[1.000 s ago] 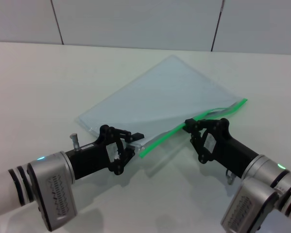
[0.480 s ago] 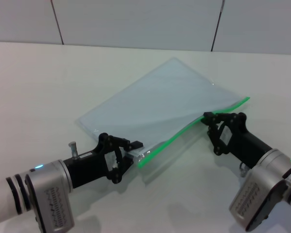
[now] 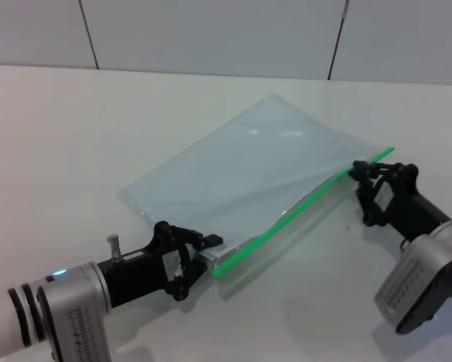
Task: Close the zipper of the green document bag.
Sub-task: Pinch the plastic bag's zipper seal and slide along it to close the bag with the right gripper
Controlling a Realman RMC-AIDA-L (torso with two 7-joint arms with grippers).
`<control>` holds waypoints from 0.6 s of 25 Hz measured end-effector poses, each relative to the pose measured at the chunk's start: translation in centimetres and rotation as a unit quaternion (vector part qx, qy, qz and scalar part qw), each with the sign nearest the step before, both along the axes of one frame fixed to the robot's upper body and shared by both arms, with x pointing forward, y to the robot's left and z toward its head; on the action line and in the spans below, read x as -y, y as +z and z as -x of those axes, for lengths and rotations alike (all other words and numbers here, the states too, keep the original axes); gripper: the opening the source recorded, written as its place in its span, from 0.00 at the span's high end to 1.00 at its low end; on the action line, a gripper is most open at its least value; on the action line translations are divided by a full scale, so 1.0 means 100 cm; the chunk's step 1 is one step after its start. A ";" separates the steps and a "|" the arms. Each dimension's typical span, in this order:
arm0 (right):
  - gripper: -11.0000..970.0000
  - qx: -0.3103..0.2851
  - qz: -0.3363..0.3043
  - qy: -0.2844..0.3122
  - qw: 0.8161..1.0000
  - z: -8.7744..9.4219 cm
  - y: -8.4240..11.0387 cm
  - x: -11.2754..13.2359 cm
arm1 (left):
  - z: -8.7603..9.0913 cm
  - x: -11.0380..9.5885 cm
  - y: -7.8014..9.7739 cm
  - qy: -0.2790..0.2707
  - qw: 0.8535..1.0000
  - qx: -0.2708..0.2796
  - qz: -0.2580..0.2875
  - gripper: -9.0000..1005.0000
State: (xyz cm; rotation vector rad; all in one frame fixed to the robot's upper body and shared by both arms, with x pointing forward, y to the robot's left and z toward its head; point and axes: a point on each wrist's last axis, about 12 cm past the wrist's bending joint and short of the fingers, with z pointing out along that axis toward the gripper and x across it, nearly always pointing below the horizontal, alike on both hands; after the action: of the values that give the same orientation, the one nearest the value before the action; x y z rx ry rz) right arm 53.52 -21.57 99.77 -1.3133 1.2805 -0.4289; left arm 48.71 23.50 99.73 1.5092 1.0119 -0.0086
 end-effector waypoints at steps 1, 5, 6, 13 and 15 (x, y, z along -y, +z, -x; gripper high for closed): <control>0.90 0.001 0.000 -0.007 1.000 -0.001 0.000 0.002 | 0.001 0.000 0.000 0.001 1.000 -0.001 0.000 0.96; 0.90 0.008 0.001 -0.052 0.999 -0.011 0.004 0.019 | 0.005 -0.003 -0.003 0.005 1.000 -0.005 0.000 0.96; 0.90 0.008 0.003 -0.059 0.998 -0.013 0.004 0.022 | 0.006 -0.003 -0.003 0.006 1.000 -0.007 0.000 0.96; 0.90 0.013 0.008 -0.096 0.995 -0.022 0.008 0.038 | 0.007 -0.003 -0.004 0.006 1.000 -0.008 0.000 0.96; 0.90 0.014 0.006 -0.100 0.995 -0.022 0.008 0.039 | 0.006 -0.003 -0.004 0.006 1.000 -0.007 0.000 0.96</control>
State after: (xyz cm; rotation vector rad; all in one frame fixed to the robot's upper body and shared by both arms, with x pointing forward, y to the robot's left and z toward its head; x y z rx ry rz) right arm 55.73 -25.45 100.54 -1.1908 1.3933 -0.5937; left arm 48.07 23.78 99.36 1.5042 1.0326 -0.0119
